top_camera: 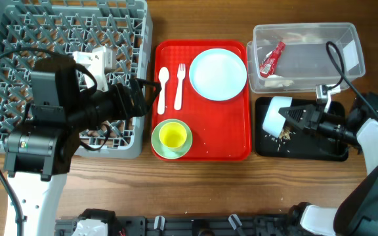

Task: Sort waste into correct bins and load items into the dishwasher rack
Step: 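Lift the blue bowl and tip scraps onto the black tray, then return the emptied blue bowl to the red tray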

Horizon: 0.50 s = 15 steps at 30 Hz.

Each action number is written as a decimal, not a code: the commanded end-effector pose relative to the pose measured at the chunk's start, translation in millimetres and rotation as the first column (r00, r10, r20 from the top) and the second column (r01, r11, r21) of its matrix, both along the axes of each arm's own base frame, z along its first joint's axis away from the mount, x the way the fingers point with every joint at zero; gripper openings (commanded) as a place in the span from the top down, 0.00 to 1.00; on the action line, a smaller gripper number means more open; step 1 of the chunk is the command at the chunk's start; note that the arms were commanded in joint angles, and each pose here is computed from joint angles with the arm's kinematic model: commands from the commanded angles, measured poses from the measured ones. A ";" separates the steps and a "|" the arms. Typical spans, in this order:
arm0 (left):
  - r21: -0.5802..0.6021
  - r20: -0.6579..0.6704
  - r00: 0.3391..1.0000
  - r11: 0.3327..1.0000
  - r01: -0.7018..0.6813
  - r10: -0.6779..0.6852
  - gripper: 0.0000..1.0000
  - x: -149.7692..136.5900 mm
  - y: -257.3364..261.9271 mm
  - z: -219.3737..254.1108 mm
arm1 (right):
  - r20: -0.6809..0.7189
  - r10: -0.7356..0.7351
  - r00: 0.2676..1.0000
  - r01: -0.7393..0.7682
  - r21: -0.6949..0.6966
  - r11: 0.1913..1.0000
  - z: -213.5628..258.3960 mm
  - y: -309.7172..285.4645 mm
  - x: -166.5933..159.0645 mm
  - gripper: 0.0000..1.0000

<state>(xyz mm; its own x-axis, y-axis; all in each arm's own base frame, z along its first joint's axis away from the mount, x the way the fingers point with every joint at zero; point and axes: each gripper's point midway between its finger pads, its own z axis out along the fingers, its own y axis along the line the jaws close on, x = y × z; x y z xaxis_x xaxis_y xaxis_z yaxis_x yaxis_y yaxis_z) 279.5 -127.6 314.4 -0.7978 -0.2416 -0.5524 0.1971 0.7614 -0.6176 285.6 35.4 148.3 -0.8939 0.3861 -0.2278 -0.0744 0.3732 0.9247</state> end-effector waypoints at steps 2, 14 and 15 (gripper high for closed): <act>-0.018 0.018 1.000 1.000 0.011 -0.011 0.00 -1.1 -3.2 10.1 | 0.033 -0.008 0.999 0.005 0.087 0.996 14.0 2.2 2.6 0.96; -0.018 0.018 1.000 1.000 0.011 -0.011 0.00 -1.1 -3.2 10.1 | -0.031 -0.043 0.999 0.045 0.053 0.998 4.0 -5.3 10.3 0.96; -0.018 0.018 1.000 1.000 0.011 -0.011 0.00 -1.1 -3.2 10.1 | 0.070 -0.020 0.997 0.009 0.150 0.989 27.3 1.4 8.3 0.96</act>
<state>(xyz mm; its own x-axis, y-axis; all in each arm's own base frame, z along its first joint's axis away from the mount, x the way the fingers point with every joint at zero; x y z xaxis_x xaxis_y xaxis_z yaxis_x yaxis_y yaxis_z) 279.5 -127.4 314.4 -0.7976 -0.2416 -0.5526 0.1971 0.7615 -0.6174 293.3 31.1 150.3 -0.8824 0.4124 -0.2264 -0.0712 0.3586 0.9308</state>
